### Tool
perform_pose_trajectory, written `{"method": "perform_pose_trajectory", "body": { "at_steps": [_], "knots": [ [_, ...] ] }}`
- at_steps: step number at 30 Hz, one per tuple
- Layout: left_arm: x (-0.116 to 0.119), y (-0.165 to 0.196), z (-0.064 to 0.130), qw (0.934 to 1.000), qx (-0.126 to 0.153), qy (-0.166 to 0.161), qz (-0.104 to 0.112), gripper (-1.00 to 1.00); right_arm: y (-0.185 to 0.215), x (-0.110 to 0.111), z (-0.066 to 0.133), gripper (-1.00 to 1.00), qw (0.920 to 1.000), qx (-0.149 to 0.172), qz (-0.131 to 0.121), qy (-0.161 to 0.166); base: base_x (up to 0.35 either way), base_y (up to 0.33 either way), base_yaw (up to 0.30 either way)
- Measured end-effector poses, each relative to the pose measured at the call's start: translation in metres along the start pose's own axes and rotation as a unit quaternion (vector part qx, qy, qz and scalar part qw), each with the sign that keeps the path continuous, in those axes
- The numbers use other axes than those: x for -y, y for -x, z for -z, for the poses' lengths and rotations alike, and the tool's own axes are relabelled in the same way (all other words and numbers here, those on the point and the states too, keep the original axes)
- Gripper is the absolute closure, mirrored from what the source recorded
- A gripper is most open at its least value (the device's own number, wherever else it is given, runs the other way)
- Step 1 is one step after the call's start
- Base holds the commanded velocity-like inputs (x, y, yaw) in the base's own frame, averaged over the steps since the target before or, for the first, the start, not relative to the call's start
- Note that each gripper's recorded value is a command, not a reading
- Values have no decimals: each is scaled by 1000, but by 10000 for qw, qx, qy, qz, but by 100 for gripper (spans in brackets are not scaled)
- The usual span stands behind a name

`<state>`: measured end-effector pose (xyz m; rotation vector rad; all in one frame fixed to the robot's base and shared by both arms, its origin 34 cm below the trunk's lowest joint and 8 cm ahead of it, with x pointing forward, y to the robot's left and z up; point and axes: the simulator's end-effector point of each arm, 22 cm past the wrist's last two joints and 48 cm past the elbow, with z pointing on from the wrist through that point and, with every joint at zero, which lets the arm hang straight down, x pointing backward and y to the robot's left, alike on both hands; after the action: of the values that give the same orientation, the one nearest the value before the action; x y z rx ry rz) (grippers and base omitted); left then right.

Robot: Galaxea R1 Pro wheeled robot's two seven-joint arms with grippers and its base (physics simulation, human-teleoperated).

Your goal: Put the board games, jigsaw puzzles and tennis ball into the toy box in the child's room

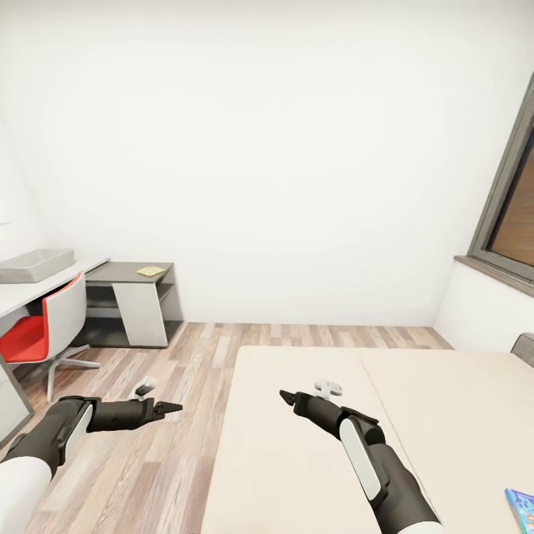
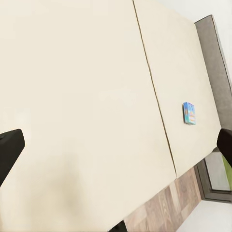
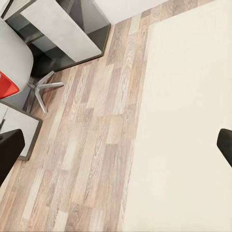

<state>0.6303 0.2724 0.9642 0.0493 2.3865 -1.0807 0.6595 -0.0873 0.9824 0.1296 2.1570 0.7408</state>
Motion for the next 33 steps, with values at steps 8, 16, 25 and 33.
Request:
{"method": "perform_pose_trajectory", "body": {
  "at_steps": [8,16,25,33],
  "knots": [
    [0,0,0,10000,0,0,-2,-100,0,0,0,-100,10000,3,2,1,-23,-1,0],
    [0,0,0,10000,-3,0,3,-100,0,0,0,-100,10000,1,1,0,-2,0,0],
    [0,0,0,10000,-1,0,-1,-100,0,0,0,-100,10000,0,-2,1,0,-14,0],
    [0,0,0,10000,-2,1,3,-100,0,0,0,-100,10000,2,-2,1,0,-49,0]
  ]
}}
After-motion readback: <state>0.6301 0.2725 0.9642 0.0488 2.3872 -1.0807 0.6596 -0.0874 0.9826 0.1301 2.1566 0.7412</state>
